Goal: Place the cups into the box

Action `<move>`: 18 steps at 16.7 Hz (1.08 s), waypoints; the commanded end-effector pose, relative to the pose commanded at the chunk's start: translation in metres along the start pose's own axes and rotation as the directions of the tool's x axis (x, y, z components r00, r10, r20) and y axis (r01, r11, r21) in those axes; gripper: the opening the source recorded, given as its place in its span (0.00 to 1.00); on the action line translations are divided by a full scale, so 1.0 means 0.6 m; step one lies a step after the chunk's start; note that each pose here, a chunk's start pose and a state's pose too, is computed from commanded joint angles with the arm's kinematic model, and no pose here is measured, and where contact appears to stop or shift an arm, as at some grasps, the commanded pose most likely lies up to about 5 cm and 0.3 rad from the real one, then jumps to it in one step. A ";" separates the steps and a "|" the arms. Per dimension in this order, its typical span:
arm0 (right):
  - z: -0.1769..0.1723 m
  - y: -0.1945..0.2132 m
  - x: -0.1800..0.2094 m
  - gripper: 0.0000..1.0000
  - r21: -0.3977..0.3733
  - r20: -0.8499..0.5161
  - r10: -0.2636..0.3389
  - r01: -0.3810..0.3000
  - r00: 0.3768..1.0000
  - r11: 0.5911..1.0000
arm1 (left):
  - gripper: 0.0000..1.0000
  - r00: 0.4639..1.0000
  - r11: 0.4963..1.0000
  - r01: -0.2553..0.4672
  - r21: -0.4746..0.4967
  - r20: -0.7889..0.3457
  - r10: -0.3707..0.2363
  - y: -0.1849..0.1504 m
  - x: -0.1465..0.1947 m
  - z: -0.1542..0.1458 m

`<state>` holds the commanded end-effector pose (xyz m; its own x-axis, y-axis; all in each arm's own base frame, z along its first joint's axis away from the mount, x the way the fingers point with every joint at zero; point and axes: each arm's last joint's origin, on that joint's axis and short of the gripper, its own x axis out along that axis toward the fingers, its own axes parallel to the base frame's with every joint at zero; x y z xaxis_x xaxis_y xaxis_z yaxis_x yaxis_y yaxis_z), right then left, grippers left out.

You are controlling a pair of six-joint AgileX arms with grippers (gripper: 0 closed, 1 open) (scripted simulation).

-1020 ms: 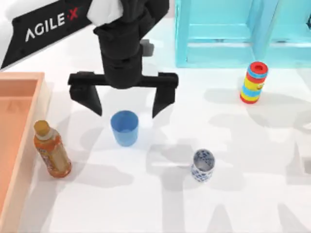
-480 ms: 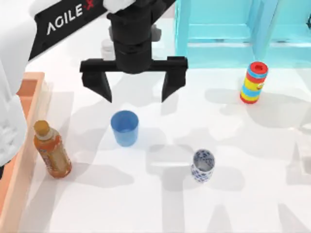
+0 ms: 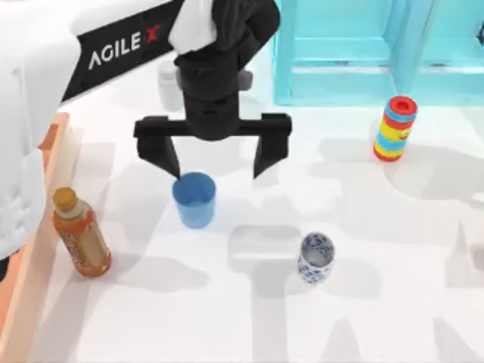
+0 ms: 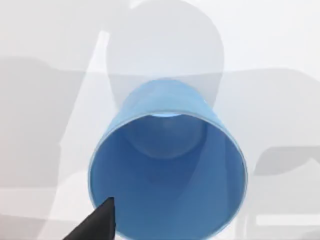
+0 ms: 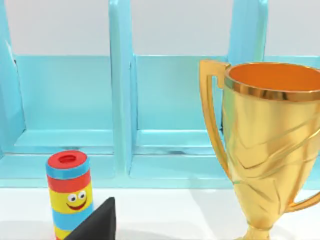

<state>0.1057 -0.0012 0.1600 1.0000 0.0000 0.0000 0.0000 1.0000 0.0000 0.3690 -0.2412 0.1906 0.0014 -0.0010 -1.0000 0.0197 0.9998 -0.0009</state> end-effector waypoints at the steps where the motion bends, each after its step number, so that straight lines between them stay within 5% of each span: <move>1: 0.000 0.000 0.000 1.00 0.000 0.000 0.000 0.000 1.000 1.000 | 1.00 1.000 1.000 0.003 0.000 0.005 -0.003 -0.001 0.023 0.001; 5: 0.000 0.000 0.000 1.00 0.000 0.000 0.000 0.000 1.000 1.000 | 1.00 1.000 1.000 -0.001 0.000 -0.001 0.001 0.002 0.088 -0.005; 9: 0.000 0.000 0.000 1.00 0.000 0.000 0.000 0.000 1.000 1.000 | 1.00 1.000 1.000 -0.001 0.000 -0.001 0.001 0.002 0.093 -0.006; 18: 0.000 0.000 0.000 1.00 0.000 0.000 0.000 0.000 1.000 1.000 | 0.32 1.000 1.000 -0.001 0.000 -0.001 0.001 0.002 0.093 -0.006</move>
<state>0.1057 -0.0012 0.1600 1.0000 0.0000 0.0000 0.0000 1.0000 0.0000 0.3654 -0.2398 0.1350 0.0000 0.0004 -1.0000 0.0198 0.9998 0.0004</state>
